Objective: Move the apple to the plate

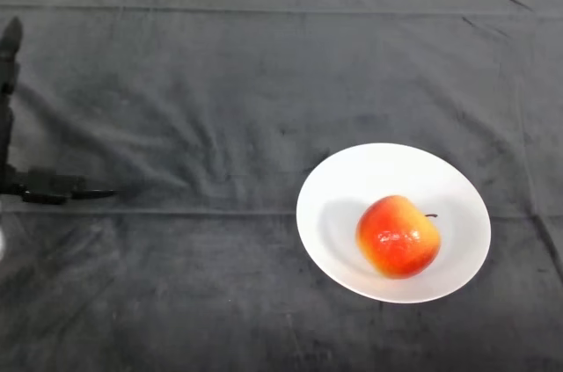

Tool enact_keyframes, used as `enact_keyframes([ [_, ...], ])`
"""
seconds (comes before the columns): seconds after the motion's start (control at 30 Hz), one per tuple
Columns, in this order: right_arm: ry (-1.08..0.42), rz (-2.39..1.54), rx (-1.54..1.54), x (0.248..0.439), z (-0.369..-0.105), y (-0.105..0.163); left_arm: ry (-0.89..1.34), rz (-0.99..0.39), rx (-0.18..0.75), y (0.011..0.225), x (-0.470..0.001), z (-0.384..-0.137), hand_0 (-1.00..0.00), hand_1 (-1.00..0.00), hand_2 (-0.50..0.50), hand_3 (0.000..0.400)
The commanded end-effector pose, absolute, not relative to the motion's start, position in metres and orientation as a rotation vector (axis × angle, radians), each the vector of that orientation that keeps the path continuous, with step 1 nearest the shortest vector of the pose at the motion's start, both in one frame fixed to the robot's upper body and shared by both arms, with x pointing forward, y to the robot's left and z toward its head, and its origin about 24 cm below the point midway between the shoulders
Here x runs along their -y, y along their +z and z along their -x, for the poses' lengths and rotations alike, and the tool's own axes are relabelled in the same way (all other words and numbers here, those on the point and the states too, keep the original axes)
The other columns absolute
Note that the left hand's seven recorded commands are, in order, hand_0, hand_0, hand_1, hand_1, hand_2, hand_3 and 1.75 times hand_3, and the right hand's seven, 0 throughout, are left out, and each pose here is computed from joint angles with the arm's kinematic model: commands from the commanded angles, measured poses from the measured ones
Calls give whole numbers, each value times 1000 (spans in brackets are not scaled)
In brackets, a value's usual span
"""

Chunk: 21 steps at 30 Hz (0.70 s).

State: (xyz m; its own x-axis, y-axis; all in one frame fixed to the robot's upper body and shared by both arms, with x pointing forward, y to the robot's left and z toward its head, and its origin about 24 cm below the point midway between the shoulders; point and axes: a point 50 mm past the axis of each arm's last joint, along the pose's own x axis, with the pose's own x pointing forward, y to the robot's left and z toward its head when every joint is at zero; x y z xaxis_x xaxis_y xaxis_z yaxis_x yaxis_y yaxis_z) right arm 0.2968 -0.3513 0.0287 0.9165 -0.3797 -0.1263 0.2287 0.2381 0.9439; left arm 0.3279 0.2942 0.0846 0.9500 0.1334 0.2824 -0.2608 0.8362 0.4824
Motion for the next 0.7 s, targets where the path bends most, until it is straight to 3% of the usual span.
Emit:
enact_keyframes([
  [0.03,-417,-1264,183,358,-299,38,328,-569,179,82,-330,-311,0,0,0,0],
  [0.7,-417,-1264,183,358,-299,38,583,-504,94,84,-373,-290,0,0,0,0],
])
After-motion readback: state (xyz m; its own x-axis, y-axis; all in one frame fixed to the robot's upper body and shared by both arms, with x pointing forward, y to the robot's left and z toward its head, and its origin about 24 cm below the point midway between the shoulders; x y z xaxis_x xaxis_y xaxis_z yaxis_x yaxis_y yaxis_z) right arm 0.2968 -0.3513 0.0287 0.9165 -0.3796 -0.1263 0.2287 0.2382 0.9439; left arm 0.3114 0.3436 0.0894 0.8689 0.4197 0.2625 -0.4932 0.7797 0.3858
